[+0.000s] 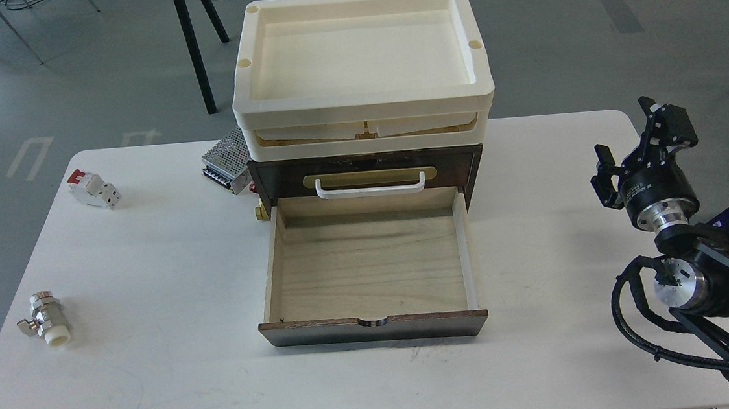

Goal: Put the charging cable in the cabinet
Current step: 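Lift the charger brick with the left gripper up over the cabinet, then lower the held charger into the open wooden drawer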

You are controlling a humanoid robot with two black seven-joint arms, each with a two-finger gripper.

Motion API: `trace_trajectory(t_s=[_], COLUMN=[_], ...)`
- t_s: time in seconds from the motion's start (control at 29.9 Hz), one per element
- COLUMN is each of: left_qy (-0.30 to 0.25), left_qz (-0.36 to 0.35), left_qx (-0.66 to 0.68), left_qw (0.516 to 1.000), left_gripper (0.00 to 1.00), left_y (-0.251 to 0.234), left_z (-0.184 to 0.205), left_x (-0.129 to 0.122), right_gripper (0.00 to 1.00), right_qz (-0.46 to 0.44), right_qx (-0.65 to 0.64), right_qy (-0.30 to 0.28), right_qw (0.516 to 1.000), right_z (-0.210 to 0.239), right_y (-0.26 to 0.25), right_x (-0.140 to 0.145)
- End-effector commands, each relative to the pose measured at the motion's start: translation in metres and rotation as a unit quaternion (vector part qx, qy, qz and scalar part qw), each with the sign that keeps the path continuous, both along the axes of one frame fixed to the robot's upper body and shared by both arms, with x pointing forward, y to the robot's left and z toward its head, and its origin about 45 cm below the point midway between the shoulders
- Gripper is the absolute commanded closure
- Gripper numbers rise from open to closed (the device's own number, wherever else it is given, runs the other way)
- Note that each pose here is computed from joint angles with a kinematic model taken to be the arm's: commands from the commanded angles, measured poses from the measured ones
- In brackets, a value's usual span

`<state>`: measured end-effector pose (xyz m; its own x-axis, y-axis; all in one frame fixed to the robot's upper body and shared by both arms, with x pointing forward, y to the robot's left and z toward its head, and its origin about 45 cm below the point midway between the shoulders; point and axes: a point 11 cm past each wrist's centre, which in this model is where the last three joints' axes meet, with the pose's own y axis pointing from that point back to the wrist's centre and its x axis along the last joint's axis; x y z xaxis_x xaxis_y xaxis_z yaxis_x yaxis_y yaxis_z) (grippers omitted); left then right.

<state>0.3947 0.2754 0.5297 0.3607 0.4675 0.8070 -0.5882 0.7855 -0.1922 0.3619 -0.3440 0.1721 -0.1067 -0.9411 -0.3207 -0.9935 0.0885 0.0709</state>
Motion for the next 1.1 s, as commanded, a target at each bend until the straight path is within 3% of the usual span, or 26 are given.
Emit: trace_trajectory(t_s=[0.0, 0.23, 0.6, 1.07], left_qy=[0.004, 0.073, 0.148, 0.21], left_qz=[-0.058, -0.122, -0.143, -0.096], left_qx=[0.039, 0.074, 0.101, 0.066], left_qw=[0.998, 0.987, 0.973, 0.971], left_gripper=[0.97, 0.97, 0.96, 0.96], left_y=[-0.038, -0.074, -0.081, -0.077], left_z=[-0.023, -0.11, -0.21, -0.31], left_x=[-0.019, -0.04, -0.071, -0.113], right_gripper=[0.01, 0.01, 0.01, 0.01], right_qz=[0.0, 0.0, 0.0, 0.0], right_qx=[0.0, 0.0, 0.0, 0.0], right_qy=[0.0, 0.001, 0.0, 0.0], right_qw=[1.0, 1.0, 1.0, 1.0], right_z=[0.0, -0.001, 0.0, 0.0], right_y=[0.0, 0.0, 0.0, 0.0], right_x=[0.0, 0.0, 0.0, 0.0])
